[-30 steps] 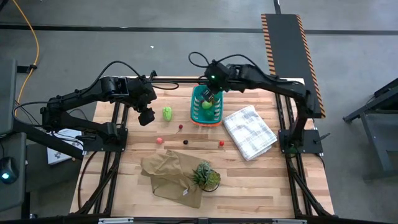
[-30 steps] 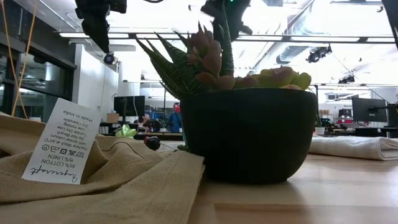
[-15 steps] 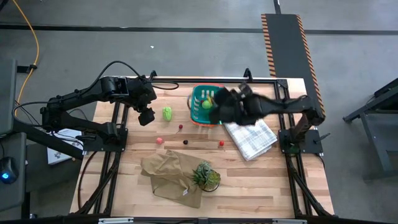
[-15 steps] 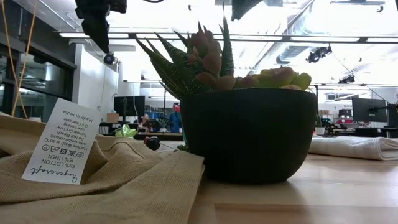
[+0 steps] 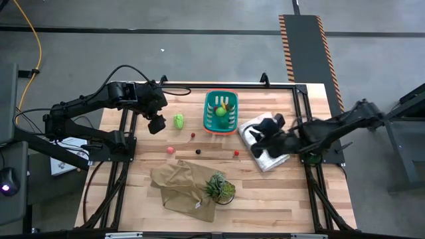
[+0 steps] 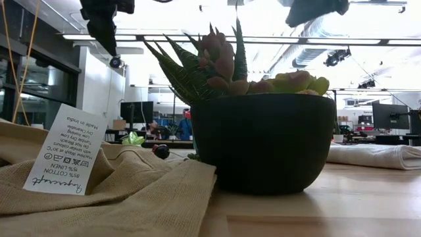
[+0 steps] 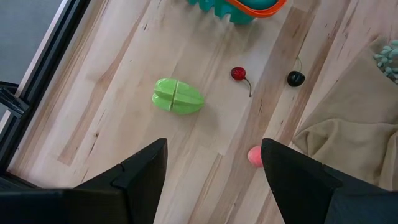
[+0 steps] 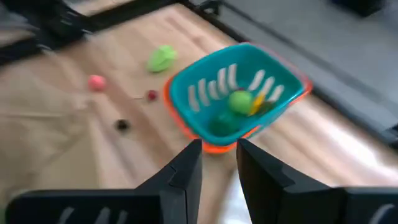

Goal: Pick and placing Produce into tupperware
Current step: Put the red cherry into the green basket

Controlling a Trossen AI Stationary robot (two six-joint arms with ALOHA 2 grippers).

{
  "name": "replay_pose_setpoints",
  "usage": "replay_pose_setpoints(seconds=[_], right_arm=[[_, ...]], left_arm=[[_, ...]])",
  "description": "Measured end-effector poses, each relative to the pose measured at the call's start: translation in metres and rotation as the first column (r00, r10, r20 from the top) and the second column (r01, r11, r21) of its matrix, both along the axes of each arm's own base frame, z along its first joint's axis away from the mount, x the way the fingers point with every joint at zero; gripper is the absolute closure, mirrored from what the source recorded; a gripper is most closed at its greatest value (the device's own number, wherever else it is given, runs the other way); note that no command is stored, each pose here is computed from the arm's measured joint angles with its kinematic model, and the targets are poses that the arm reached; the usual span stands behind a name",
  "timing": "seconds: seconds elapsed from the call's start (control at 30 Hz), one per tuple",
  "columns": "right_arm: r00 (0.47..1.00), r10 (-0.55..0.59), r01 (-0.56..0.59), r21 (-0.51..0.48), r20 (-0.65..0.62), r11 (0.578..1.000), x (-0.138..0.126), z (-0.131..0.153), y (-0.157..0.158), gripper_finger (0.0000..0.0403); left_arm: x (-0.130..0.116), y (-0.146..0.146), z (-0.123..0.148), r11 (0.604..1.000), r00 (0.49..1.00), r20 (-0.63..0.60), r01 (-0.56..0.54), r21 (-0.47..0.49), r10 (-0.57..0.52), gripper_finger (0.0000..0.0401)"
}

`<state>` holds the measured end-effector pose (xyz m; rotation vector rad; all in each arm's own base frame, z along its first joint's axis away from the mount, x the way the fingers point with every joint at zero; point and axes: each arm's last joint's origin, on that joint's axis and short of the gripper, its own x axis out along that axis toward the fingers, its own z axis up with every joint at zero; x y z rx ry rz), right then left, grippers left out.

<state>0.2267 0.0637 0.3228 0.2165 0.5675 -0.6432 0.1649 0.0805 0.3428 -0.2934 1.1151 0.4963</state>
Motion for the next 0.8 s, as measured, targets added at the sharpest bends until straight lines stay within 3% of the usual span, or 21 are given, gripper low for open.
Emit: replay_pose_setpoints(seconds=[0.13, 0.27, 0.47, 0.63, 0.8], right_arm=[[0.984, 0.059, -0.081, 0.125, 0.166, 0.989, -0.020, -0.005, -0.004, 0.0311], [0.937, 0.150, -0.199, 0.130, 0.316, 0.971, -0.025, -0.021, 0.012, 0.0311], [0.926, 0.137, -0.198, 0.145, 0.351, 0.969, -0.028, -0.067, 0.034, 0.0311], [0.943, 0.132, -0.162, 0.075, 0.307, 0.984, -0.028, -0.092, 0.050, 0.0313], [0.954, 0.137, -0.120, -0.079, 0.268, 0.990, -0.020, -0.095, 0.070, 0.0325]], left_arm=[[0.001, 0.000, 0.000, 1.000, 1.000, 0.007, 0.000, 0.004, 0.000, 0.0153], [0.001, 0.000, 0.000, 1.000, 1.000, 0.007, 0.000, 0.003, 0.000, 0.0153], [0.001, 0.000, 0.000, 1.000, 1.000, 0.008, 0.000, 0.003, 0.000, 0.0153], [0.001, 0.000, 0.000, 1.000, 1.000, 0.009, 0.000, 0.004, 0.000, 0.0153], [0.001, 0.000, 0.000, 1.000, 1.000, 0.010, 0.000, 0.005, 0.000, 0.0153]])
